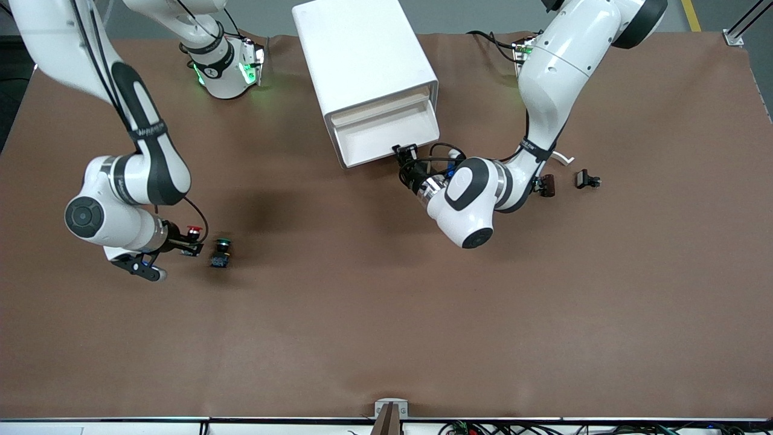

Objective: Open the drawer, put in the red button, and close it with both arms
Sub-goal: 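Pull the drawer open with the left gripper while the right gripper lifts the button, then lower the red button into the drawer while the left gripper releases the handle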

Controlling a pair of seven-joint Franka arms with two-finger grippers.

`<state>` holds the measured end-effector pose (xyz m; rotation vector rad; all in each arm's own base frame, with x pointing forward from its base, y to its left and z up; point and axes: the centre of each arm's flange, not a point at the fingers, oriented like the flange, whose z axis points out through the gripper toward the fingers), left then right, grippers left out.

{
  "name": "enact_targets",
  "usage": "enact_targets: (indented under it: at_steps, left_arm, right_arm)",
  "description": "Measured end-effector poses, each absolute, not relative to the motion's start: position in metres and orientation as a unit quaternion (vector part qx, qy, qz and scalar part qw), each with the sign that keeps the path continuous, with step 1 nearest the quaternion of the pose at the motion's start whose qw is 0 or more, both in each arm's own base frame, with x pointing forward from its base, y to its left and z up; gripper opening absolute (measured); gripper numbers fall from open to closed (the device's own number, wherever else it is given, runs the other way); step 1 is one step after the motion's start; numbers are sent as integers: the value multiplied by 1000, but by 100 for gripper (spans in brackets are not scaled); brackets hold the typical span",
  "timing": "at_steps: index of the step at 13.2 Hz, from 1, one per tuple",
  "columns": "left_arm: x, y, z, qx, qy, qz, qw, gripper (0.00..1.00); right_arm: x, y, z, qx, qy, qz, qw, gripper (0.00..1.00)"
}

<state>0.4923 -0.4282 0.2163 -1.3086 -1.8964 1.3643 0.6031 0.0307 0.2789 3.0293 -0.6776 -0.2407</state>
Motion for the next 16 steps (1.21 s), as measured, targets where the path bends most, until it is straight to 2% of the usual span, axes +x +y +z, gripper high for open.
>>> enact_targets:
  at_steps: [2,5,11,13,14,16]
  left_arm:
    - [506,-421,217,-472,-694,498,220,14]
    - [529,-401,220,-460,-704,503,201,14]
    - [551,-380,223,-450,-714,505,179,14]
    - [555,-379,225,-456,-713,505,167,19]
    - [557,-378,227,-458,-713,505,163,26]
    - [563,-376,232,-460,-714,505,154,49]
  right_arm:
    - [588,85,338,961,-265,-81,25,40]
    - [544,180,408,937,-341,-77,24,40]
    - [465,338,450,880,-470,-60,6,40]
    - [440,381,463,864,-501,-55,-2,40]
    - [426,401,465,857,-513,-54,-1,40]
    - [402,438,458,843,-535,-55,7,40]
